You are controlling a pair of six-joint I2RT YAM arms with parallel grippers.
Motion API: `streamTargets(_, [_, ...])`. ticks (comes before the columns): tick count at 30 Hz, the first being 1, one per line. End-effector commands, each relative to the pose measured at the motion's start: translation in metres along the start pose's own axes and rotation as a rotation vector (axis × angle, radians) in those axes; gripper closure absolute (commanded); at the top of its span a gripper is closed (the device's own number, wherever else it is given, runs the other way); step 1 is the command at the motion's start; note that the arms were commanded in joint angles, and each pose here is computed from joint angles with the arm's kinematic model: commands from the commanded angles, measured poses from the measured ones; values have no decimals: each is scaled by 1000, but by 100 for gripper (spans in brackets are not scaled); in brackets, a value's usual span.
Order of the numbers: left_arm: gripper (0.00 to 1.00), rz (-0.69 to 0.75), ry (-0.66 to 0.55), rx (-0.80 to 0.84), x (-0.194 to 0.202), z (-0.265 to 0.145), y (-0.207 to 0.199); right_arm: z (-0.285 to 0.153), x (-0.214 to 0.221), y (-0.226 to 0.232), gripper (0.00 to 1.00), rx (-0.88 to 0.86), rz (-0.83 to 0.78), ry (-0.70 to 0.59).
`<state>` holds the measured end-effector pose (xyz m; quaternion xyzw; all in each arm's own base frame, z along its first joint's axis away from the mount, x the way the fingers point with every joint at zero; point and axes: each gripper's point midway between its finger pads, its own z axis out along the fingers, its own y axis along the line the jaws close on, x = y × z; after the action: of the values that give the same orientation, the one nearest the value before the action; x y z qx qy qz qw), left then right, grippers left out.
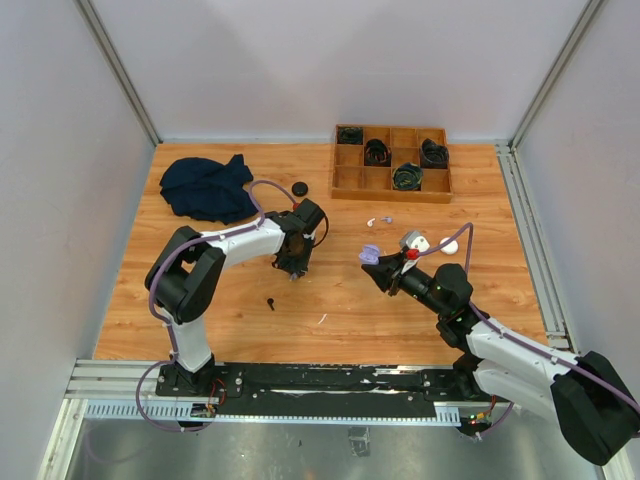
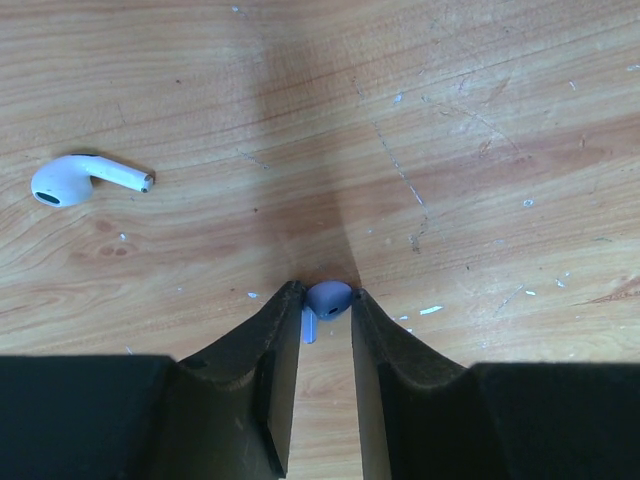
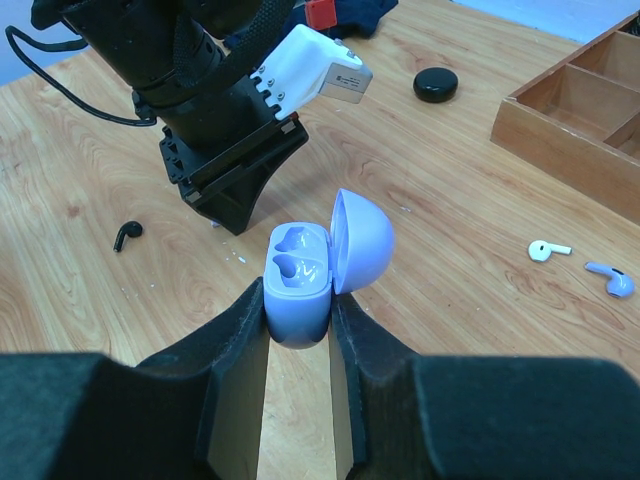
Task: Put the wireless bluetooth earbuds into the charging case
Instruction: Pick up the earbud from the center of the board, then place the earbud in the charging case.
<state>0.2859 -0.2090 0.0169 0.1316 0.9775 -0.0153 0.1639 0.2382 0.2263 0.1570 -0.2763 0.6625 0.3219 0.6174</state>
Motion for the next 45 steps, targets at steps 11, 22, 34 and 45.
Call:
streamTargets(11, [74,-44,-188,81,-31,-47,-6,2,-21,12,99,-56,-49,-83])
streamTargets(22, [74,-50,-599,166,-85,-155,-34,5,-50,22,99,-92,-158,-157])
streamTargets(34, [74,4,-955,553,-87,-258,-75,12,-80,34,98,-153,-199,-239])
streamTargets(45, [75,64,-1094,748,-79,-293,-105,19,-102,41,98,-193,-225,-317])
